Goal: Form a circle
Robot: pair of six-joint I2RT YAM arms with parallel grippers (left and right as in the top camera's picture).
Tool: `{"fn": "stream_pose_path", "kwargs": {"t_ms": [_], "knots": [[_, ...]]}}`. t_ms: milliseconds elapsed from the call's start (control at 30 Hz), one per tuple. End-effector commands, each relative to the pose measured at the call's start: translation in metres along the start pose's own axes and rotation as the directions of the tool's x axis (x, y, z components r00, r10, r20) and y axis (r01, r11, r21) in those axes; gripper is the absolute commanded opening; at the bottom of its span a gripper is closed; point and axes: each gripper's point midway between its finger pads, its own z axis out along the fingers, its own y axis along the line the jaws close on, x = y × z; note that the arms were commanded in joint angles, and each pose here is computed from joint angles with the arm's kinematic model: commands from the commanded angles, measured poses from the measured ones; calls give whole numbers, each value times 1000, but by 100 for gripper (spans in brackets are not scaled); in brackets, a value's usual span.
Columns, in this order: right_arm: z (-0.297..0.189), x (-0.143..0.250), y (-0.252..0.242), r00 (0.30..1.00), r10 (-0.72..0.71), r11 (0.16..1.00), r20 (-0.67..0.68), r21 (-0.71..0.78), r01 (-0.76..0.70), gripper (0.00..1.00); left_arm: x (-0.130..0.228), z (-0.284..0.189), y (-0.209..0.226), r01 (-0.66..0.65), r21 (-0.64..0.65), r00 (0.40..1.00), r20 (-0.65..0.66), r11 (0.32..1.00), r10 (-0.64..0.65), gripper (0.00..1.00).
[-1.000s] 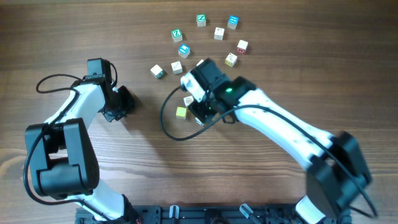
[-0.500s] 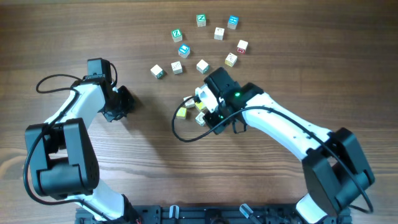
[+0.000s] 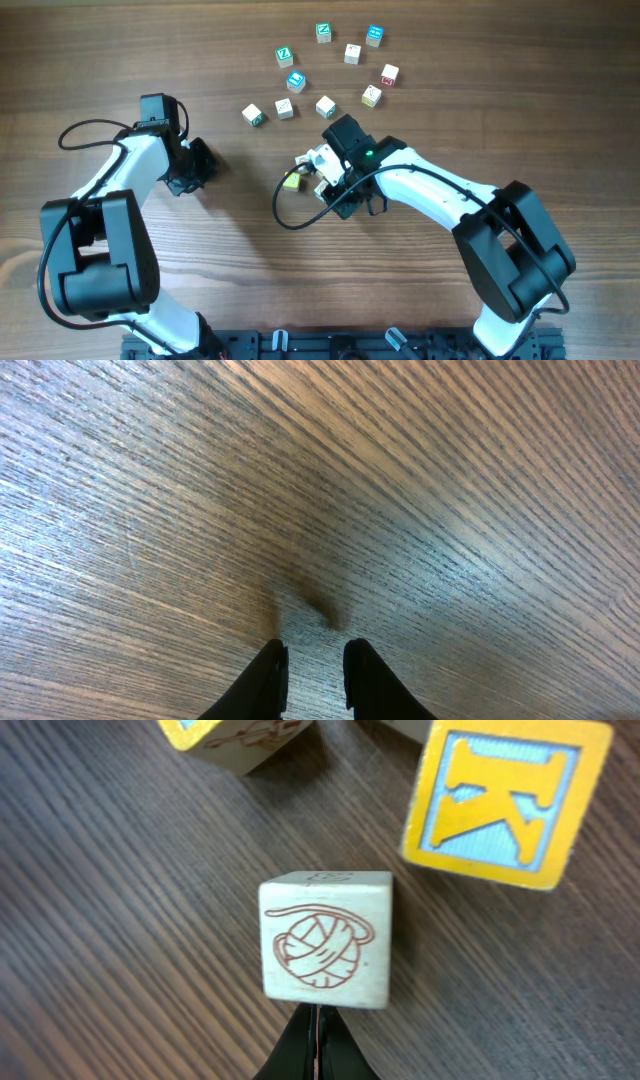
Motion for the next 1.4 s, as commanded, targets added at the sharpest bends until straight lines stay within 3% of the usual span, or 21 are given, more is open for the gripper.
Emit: {"fn": "stream_pose_path", "kwargs": {"t_ms": [0, 433, 700, 1000, 1367], "knots": [[6, 3, -7, 1000, -15, 999, -11, 33, 16, 4, 3, 0, -1, 3, 9, 1000, -9, 1000, -3, 22], [3, 1, -10, 1000, -12, 999, -7, 48, 12, 4, 3, 0, -1, 3, 9, 1000, -9, 1000, -3, 22], [-64, -46, 8, 999, -11, 1000, 33, 28, 10, 4, 3, 0, -1, 3, 9, 1000, -9, 1000, -3, 22], [-21, -40, 43, 992, -119, 993, -41, -15, 118, 4, 3, 0, -1, 3, 9, 1000, -9, 1000, -3, 22], [-2, -34, 34, 991, -114, 993, -76, 14, 116, 4, 4, 0, 0, 4, 7, 1000, -12, 1000, -4, 23]]}}
